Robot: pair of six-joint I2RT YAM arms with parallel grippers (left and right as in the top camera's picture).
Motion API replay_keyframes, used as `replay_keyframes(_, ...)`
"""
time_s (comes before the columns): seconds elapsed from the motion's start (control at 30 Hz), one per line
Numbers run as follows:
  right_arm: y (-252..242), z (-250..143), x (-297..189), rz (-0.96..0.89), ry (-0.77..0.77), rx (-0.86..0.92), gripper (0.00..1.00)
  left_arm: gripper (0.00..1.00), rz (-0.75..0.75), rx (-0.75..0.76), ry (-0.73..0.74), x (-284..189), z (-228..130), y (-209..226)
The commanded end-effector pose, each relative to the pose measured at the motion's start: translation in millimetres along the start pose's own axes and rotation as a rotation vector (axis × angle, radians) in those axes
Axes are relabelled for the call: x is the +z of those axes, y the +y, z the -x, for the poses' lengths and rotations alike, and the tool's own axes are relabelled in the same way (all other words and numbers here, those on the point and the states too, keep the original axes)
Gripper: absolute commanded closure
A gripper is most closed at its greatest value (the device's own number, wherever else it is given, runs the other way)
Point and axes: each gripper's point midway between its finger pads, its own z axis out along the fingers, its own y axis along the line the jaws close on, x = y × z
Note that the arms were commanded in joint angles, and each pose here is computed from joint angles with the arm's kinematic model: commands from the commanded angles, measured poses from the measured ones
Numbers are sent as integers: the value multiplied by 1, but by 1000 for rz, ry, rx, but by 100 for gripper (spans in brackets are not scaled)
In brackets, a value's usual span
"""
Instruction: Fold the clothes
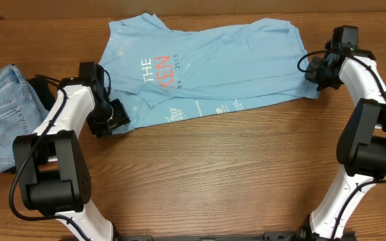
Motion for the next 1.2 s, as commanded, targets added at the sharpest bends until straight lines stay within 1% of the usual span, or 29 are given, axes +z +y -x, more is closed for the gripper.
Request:
replay_keyframes(0.0, 6, 19, -20, 31, -62, 1, 87, 43, 14, 22, -4, 1, -1, 1)
replay_keyframes(0.1, 4, 14, -20, 22, -40, 2, 85, 43, 13, 22, -6, 1, -1, 0)
replay_keyframes(0.13, 3, 11, -20, 19, -27, 3, 82, 42, 13, 22, -6, 1, -1, 0)
replay_keyframes(0.17, 2, 8, -20, 16, -14, 5, 81, 42, 13, 23, -7, 1, 0, 0)
replay_keyframes(0.4, -5, 0, -20, -18, 16, 6, 81, 42, 16, 22, -7, 1, 0, 1)
replay_keyframes(0.43, -5, -1, -20, -18, 17, 6, 82, 42, 16, 22, -7, 1, 0, 1)
replay_keyframes(0.47, -5, -1, -20, -18, 18, 6, 96, 42, 16, 22, -7, 1, 0, 1)
replay_keyframes(0.5, -4, 0, -20, -17, 17, 6, 96, 42, 16, 22, -7, 1, 0, 1)
replay_keyframes(0.57, 0, 10, -24, -7, -24, 2, 96, 42, 17, 21, -8, 1, 0, 1)
replay_keyframes(0.6, 1, 15, -27, -2, -45, 1, 94, 42, 16, 21, -7, 1, 0, 1)
replay_keyframes(0.63, 4, 26, -32, 7, -82, -1, 89, 42, 16, 21, -8, 1, 0, 1)
replay_keyframes(0.73, 7, 36, -37, 14, -113, -3, 86, 42, 15, 22, -11, 1, 1, 1)
replay_keyframes(0.83, 8, 40, -38, 18, -127, -3, 88, 42, 15, 22, -11, 1, 1, 1)
replay_keyframes(0.87, 10, 42, -38, 28, -135, -5, 92, 42, 15, 22, -11, 1, 1, 1)
replay_keyframes(0.9, 13, 43, -38, 44, -140, -6, 93, 42, 15, 22, -11, 1, 1, 1)
replay_keyframes(1.03, 31, 56, -41, 124, -194, -21, 93, 42, 15, 21, -11, 1, 1, 1)
replay_keyframes(1.1, 37, 65, -44, 139, -232, -30, 85, 42, 15, 22, -11, 1, 1, 1)
replay_keyframes(1.13, 41, 71, -44, 147, -258, -35, 72, 42, 15, 21, -11, 1, 1, 1)
replay_keyframes(1.17, 42, 74, -41, 150, -271, -36, 63, 42, 15, 21, -11, 1, 1, 1)
